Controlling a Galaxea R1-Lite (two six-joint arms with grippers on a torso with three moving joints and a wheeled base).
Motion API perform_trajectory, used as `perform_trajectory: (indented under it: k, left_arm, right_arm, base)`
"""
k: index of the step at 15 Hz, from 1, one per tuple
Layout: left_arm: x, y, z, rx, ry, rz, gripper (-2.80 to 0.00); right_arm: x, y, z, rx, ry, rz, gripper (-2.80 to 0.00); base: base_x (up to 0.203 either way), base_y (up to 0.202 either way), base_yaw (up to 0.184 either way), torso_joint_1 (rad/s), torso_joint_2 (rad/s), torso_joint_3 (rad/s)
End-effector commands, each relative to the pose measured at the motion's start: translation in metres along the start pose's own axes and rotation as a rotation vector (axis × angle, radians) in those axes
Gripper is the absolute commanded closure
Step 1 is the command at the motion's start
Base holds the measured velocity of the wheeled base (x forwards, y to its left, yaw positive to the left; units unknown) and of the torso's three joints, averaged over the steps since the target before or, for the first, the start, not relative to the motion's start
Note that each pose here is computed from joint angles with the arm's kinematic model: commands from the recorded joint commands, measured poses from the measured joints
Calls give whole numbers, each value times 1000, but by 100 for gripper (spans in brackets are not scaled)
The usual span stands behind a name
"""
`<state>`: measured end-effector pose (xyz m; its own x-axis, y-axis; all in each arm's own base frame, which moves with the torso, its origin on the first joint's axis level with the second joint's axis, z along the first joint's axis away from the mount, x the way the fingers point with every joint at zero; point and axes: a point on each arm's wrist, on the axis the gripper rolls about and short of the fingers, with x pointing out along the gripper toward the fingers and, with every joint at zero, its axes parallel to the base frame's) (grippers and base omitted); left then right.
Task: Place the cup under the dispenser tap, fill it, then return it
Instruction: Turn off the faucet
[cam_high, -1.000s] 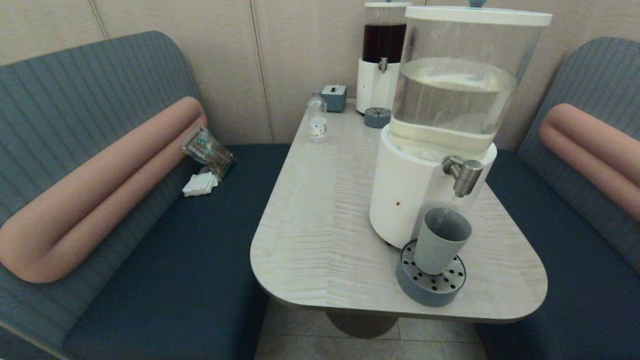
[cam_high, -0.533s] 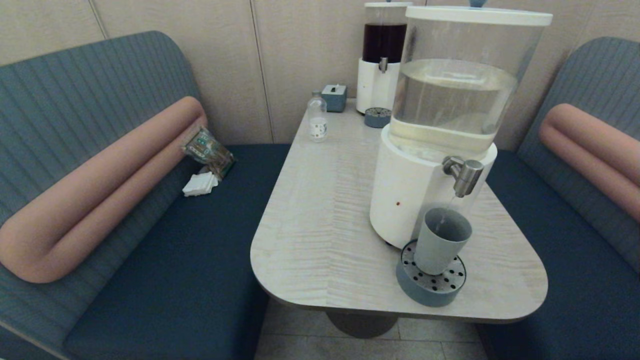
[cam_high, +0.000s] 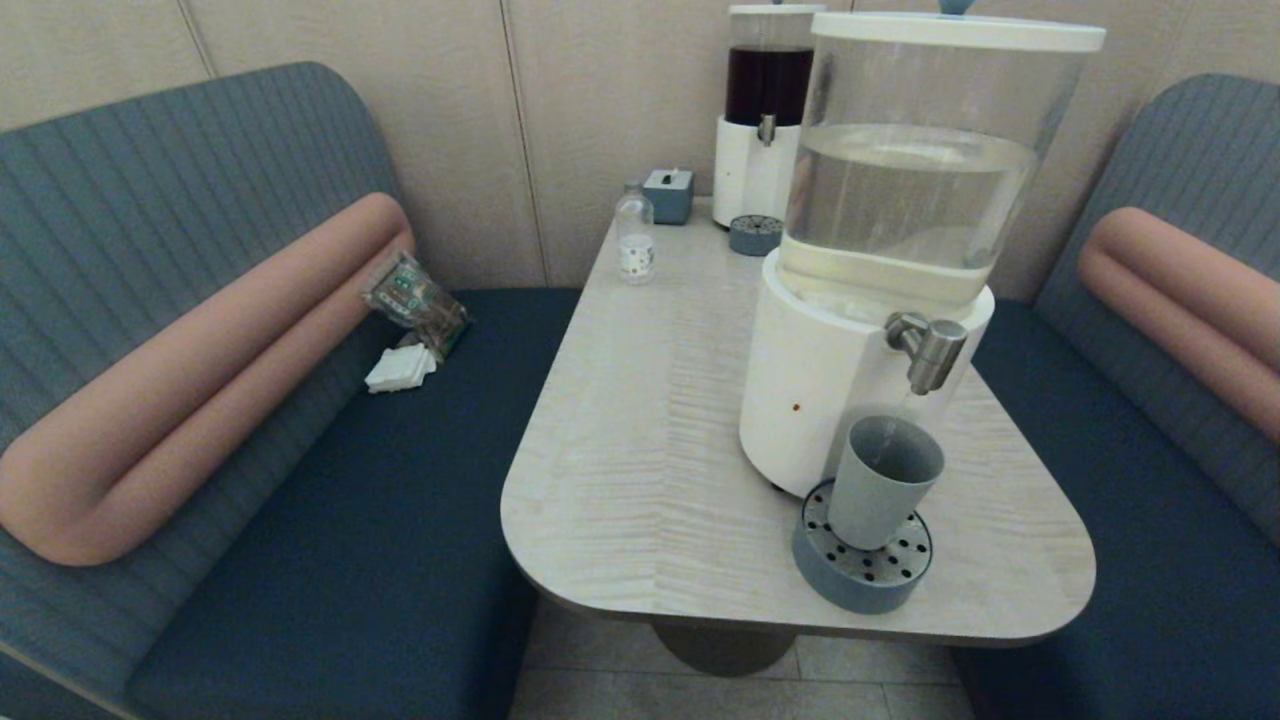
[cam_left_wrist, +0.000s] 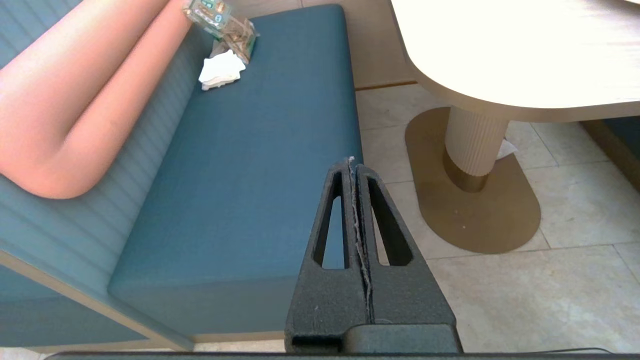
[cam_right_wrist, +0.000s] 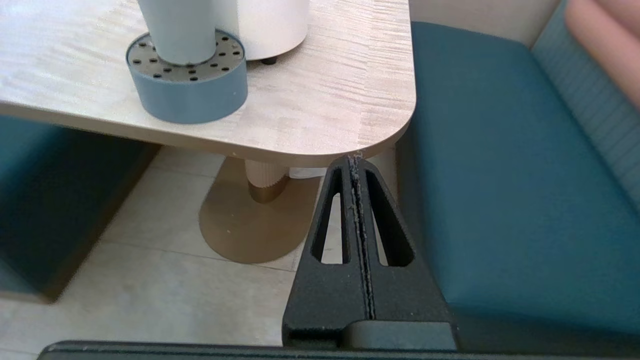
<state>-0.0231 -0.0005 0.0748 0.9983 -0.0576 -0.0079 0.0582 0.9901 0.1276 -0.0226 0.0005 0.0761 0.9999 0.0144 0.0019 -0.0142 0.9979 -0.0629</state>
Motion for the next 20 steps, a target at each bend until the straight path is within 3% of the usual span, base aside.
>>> perform_trajectory:
  k: [1,7,11,15,18,20]
  left_arm:
    - [0,0,0,1,0,-1,0]
    - [0,0,0,11,0,1,0]
    - [-5,2,20,15,-93,3,0]
    - [-27,6,72,24,-204,-63,0]
    - [-22,12,123,-2,-156,-111,0]
    - [1,18,165,-45,-109,-126,0]
  right_arm:
    - [0,0,0,17,2,-6,0]
    - [0,0,-1,25,7,-13,0]
    - [0,0,0,22,8,-10,0]
    - [0,0,0,21,-1,-11,0]
    - [0,0,0,37,1,-11,0]
    - [0,0,0,37,1,-11,0]
  base:
    - [0,0,0,0,0,0]
    - [0,0,0,0,0,0]
    - [0,0,0,0,0,0]
    - [0,0,0,0,0,0]
    - [0,0,0,0,0,0]
    - [0,0,0,0,0,0]
